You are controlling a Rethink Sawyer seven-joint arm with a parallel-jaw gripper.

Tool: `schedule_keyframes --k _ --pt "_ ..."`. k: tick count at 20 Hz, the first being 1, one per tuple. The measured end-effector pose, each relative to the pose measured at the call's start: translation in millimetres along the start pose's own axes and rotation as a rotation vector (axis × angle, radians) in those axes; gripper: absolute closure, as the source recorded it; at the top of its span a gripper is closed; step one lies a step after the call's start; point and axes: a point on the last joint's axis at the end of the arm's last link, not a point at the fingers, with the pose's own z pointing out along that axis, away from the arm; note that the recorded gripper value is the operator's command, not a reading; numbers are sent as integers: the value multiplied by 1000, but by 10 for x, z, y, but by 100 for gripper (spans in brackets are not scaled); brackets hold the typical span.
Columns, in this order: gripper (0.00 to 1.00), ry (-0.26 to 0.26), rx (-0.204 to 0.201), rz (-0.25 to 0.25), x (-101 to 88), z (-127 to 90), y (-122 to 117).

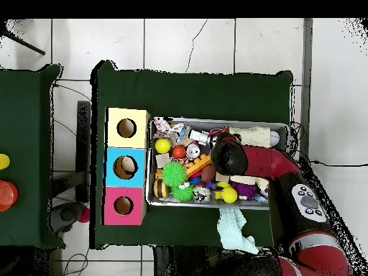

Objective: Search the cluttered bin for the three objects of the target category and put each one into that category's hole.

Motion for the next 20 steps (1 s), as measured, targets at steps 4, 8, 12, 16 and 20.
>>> schedule_keyframes --k 4,8,12,16,20 --pt "0 12 -2 0 58 52 12" --pt "0 19 -1 -1 99 96 15" --pt "0 9 1 0 110 123 12" --pt "0 -14 5 0 87 134 11" --pt "0 -16 10 -4 92 135 14"
